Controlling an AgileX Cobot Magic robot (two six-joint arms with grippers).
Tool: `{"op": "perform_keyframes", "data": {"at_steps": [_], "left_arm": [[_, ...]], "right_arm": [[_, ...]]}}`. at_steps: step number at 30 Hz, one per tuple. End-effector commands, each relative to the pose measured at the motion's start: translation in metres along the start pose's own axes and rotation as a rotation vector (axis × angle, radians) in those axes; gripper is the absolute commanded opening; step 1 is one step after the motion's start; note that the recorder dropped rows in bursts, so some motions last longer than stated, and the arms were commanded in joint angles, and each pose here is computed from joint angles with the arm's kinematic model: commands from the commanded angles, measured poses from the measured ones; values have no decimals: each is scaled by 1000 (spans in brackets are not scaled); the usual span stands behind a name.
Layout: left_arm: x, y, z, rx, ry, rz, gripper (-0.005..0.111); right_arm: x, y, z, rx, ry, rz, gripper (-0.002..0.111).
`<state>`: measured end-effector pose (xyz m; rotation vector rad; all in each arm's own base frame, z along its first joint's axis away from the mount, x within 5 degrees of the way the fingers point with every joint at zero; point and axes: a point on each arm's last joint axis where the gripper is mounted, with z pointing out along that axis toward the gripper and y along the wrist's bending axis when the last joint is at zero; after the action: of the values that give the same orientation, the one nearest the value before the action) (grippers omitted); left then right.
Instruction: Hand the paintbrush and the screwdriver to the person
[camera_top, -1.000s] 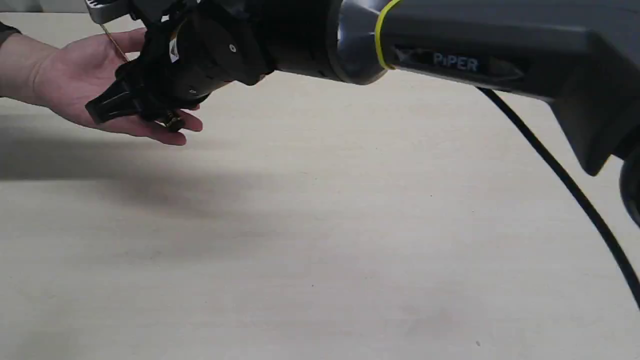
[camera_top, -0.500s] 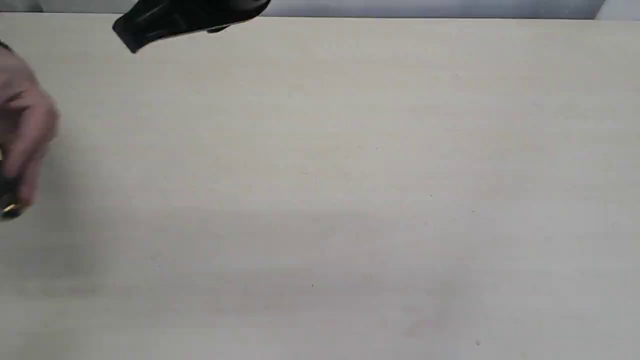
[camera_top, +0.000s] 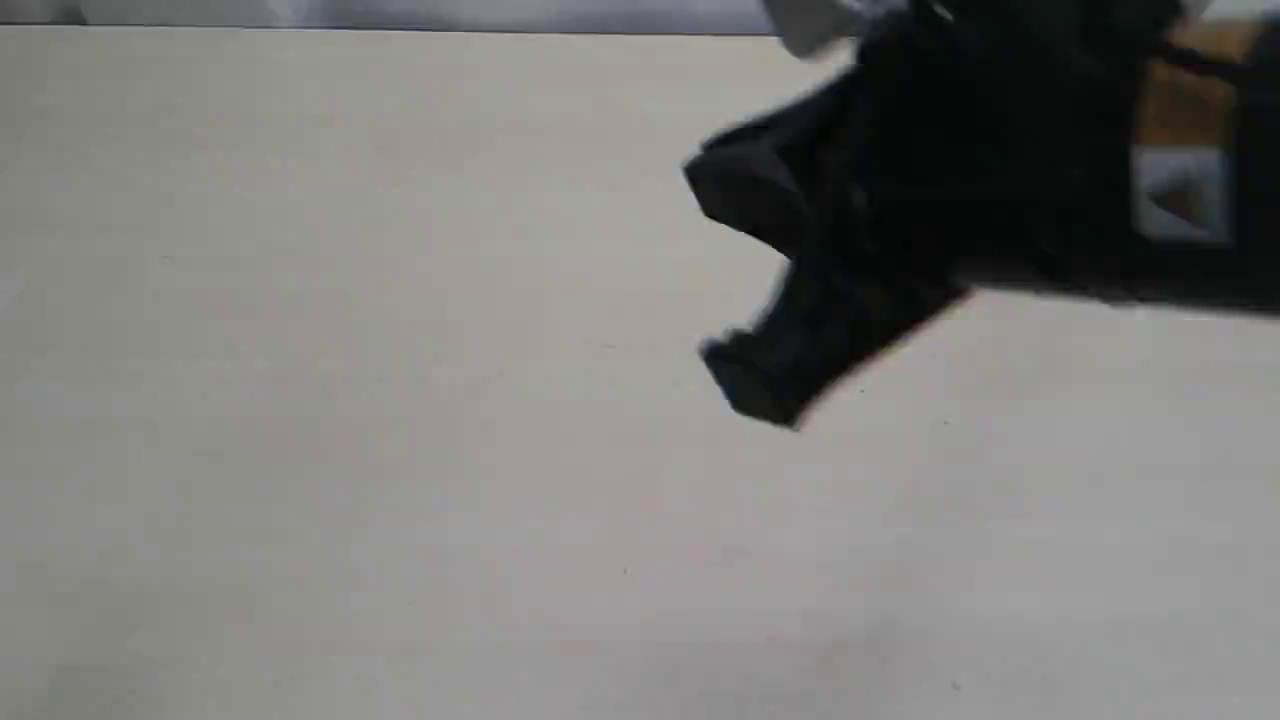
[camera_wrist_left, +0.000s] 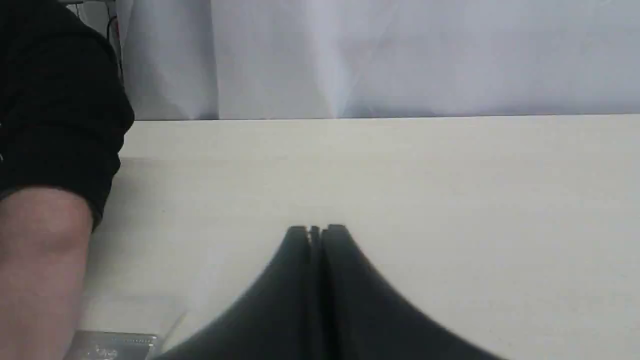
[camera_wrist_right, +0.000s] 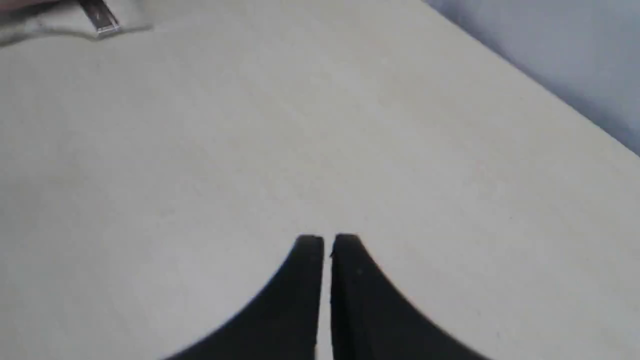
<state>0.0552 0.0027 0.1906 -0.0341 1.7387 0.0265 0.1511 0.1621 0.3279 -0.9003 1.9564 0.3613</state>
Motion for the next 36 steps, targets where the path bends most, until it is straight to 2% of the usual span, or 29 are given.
{"op": "perform_keyframes", "data": {"at_steps": [1,11,14,18,20,24,26,31,33,36], "left_arm": [[0,-1,0,9,-4,-3,0],[0,-1,0,9,-4,-3,0],[0,-1,0,9,-4,-3,0],[0,-1,0,9,-4,-3,0],[0,-1,0,9,-4,-3,0],[0,-1,0,9,-4,-3,0],[0,-1,0,9,-4,-3,0],[0,0,0,9,-7,-1,0],[0,0,0,9,-7,-1,0],[0,0,0,9,-7,-1,0]], "right_arm": [[32,-2,-32,10,-29,5,4],[107,-16,-99,121,-183,276,4],[115,-16,-115,84,-268,386,4],[123,-6,-130,-76,-295,616,4],[127,-4,-135,-111,-301,652,4],[131,-5,-146,-129,-370,655,4],[132,-8,-149,-97,-402,615,4],[135,-23,-158,96,-487,432,4],[138,-30,-158,208,-513,338,4],[144,-33,-153,356,-525,271,4]]}}
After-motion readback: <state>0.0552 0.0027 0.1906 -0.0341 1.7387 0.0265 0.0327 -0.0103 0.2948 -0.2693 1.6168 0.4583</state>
